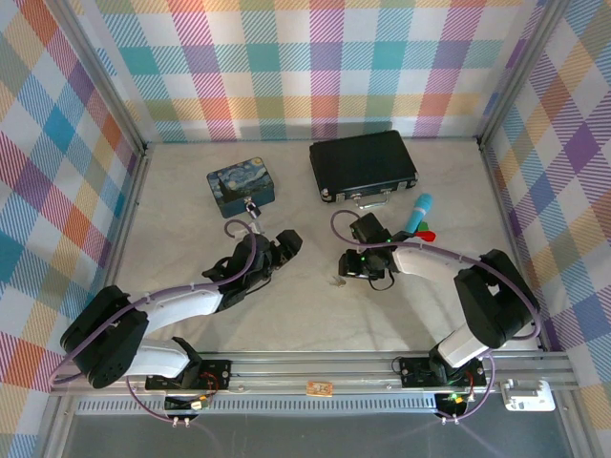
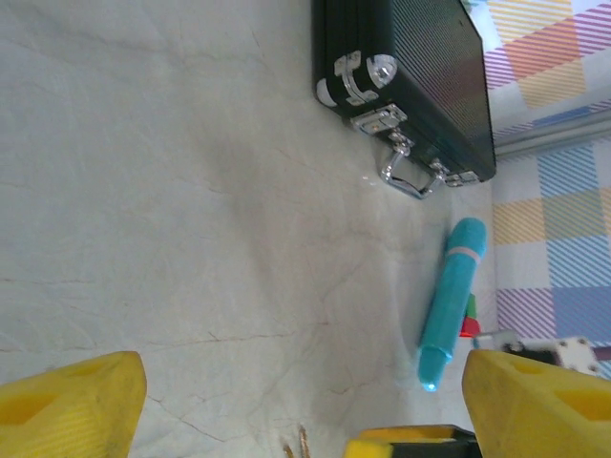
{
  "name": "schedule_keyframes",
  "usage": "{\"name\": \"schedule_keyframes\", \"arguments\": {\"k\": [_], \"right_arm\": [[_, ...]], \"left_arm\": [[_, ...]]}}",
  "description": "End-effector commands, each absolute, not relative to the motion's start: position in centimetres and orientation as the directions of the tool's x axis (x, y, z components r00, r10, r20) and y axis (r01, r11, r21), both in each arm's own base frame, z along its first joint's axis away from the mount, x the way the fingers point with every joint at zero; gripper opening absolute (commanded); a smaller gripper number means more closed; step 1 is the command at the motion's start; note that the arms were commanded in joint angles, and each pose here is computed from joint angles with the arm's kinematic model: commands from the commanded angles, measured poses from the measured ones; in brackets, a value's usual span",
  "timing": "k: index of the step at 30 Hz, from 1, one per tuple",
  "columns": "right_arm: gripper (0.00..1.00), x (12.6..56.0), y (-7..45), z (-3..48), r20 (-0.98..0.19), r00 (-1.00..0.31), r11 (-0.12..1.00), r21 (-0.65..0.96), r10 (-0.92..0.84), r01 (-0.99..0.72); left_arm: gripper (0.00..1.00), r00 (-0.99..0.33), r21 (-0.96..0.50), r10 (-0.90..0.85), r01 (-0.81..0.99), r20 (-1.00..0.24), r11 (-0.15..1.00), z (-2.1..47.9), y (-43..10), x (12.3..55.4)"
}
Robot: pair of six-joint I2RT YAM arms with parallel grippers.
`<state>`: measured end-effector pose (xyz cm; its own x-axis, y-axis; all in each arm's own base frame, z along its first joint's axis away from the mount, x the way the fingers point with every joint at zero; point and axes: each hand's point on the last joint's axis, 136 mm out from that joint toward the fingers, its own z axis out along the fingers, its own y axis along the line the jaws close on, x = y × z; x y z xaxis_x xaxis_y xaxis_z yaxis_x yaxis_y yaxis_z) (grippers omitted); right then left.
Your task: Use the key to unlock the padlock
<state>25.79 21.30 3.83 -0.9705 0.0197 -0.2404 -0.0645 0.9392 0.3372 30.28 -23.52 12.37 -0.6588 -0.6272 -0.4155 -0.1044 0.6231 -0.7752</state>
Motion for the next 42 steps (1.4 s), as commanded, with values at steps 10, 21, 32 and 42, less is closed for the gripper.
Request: {"name": "schedule_keyframes", "arguments": {"k": [10, 21, 32, 42], "right_arm": [[0.44, 24.2, 23.1, 3.1, -0.237, -0.963, 0.972, 0.167, -0.126, -0.168], [0.31, 23.6, 22.2, 0.0, -0.172, -0.98, 0.991, 0.073, -0.097, -0.11], [0.0, 24.3, 23.1, 1.0, -0.219, -0.974, 0.976, 0.195, -0.055, -0.099], [0.0, 26.4, 25.1, 7.6, -0.349, -0.936, 0.856, 0.469, -0.047, -0.218]], "left_arm": [[0.89, -0.606, -0.715, -0.629, -0.137, -0.487, 0.685, 13.3, -20.8, 30.5], [0.89, -0.585, -0.704, -0.635, -0.147, -0.504, 0.694, 13.7, -19.8, 30.3], [0.9, -0.577, -0.685, -0.622, -0.142, -0.529, 0.715, 13.9, -19.1, 29.9], [0.89, -0.596, -0.737, -0.625, -0.081, -0.504, 0.671, 14.8, -20.3, 30.6]]}}
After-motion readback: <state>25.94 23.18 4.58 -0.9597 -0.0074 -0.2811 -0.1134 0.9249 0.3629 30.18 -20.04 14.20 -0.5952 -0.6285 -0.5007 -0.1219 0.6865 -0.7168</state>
